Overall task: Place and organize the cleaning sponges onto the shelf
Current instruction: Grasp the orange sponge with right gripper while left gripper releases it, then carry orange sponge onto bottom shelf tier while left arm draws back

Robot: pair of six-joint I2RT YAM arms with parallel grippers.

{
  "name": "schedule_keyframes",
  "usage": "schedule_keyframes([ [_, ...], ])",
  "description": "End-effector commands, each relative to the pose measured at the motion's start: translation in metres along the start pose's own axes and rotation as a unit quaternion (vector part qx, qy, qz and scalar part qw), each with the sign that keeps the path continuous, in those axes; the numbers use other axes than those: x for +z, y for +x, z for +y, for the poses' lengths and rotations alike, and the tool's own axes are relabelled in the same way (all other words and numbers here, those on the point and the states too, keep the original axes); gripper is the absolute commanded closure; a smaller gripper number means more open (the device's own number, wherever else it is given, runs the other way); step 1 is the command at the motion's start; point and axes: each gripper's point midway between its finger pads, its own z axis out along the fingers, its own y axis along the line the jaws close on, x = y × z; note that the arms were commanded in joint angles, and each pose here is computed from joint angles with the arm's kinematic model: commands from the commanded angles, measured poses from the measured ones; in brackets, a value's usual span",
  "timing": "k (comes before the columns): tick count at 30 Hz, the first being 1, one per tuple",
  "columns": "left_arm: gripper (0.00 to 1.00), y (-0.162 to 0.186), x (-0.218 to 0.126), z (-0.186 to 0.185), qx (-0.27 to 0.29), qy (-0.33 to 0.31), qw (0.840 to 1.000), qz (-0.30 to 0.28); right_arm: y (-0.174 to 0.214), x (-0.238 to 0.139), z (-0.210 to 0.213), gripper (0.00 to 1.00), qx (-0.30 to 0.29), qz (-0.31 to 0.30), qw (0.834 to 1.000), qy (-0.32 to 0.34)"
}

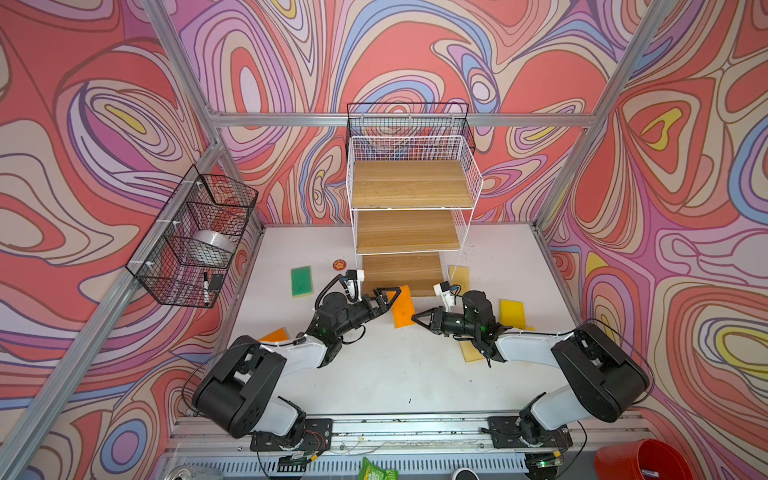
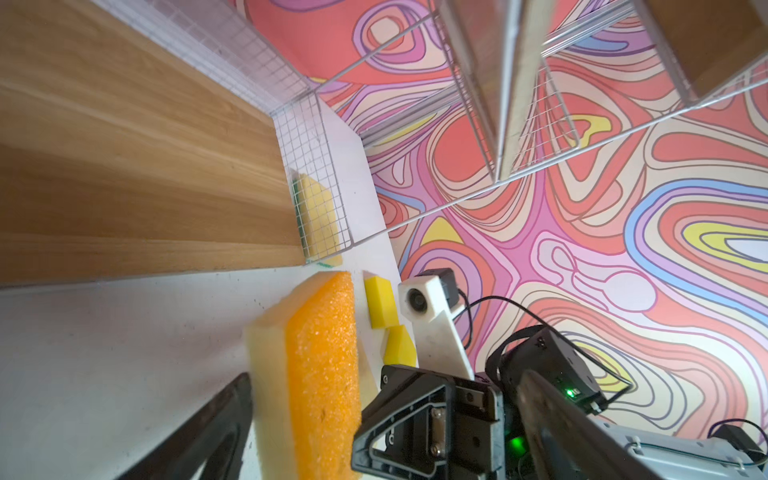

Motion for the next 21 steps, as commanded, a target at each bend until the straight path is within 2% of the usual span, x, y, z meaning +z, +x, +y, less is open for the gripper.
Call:
schedule_keyframes([
  [1, 0.0, 0.003, -0.031, 0.032, 0.049, -0.118, 0.992, -0.019, -0.004, -0.001, -0.01, 1.0, 0.016, -0.025, 0.999, 0.023],
  [5, 0.0, 0.001, -0.07, 0.042, 0.1, -0.199, 0.973, -0.054, -0.01, -0.001, -0.022, 1.0, 0.033, -0.053, 0.996, 0.056],
  [9, 0.0, -0.002, -0.102, 0.061, 0.111, -0.271, 0.953, -0.077, -0.016, 0.006, -0.023, 1.0, 0.031, -0.075, 0.994, 0.071],
  [15, 0.0, -0.003, -0.135, 0.086, 0.099, -0.331, 0.931, -0.117, -0.03, 0.026, -0.03, 1.0, 0.062, -0.099, 0.992, 0.054],
  [21, 0.0, 0.003, -0.15, 0.105, 0.096, -0.362, 0.919, -0.127, -0.047, 0.044, -0.03, 1.0, 0.073, -0.115, 0.99, 0.047],
])
